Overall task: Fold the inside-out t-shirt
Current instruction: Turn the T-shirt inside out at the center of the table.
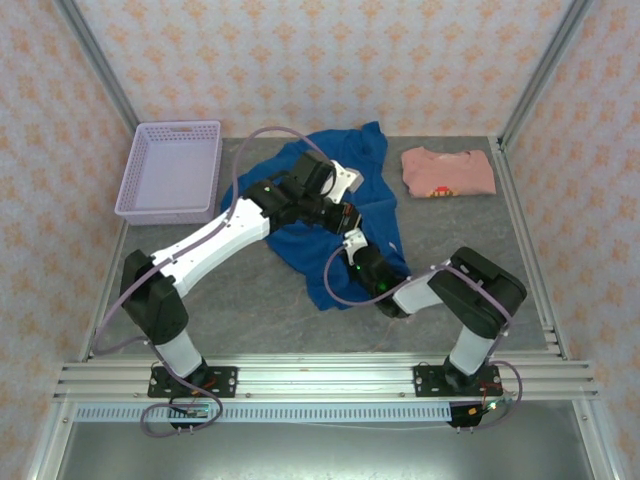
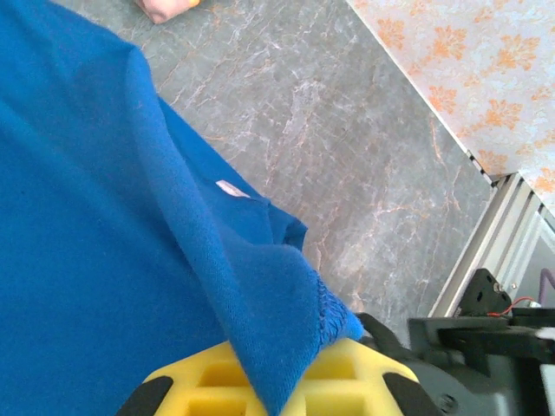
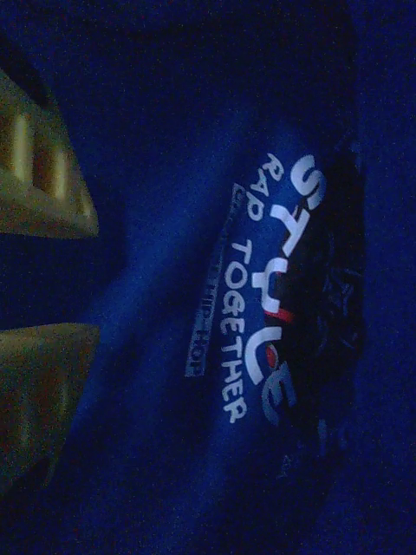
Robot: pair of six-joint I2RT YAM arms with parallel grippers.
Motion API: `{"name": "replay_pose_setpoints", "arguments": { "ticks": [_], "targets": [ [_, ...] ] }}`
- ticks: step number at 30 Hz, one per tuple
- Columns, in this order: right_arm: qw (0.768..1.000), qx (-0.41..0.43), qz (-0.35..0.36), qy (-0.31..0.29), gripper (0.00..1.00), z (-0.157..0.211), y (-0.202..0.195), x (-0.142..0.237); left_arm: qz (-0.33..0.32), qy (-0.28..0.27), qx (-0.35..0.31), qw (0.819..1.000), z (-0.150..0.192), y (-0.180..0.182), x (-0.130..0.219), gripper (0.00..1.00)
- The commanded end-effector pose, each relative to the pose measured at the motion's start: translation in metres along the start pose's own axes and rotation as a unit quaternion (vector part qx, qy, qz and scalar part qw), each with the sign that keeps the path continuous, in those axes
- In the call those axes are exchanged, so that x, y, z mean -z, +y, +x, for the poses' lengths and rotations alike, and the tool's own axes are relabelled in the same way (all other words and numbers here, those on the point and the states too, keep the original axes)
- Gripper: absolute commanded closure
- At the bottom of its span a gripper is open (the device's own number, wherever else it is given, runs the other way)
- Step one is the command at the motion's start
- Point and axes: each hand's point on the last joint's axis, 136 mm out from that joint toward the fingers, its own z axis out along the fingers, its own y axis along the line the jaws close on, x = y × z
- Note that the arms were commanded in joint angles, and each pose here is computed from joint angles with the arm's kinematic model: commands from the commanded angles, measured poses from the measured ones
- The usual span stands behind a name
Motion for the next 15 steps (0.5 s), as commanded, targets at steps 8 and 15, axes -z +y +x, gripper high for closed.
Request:
{"name": "replay_pose_setpoints", "arguments": {
  "ticks": [8, 15],
  "targets": [
    [0.999, -0.039, 0.004, -0.013, 0.70, -0.023, -0.013, -0.025, -0.009, -0.028, -0.045, 0.999, 0.000, -0.011, 0.059, 1.00],
    [0.998, -0.057, -0.012, -0.003, 0.70, -0.030, -0.008, -0.041, 0.010, -0.036, -0.068, 0.997, 0.001, -0.022, 0.070, 1.00]
  ]
}}
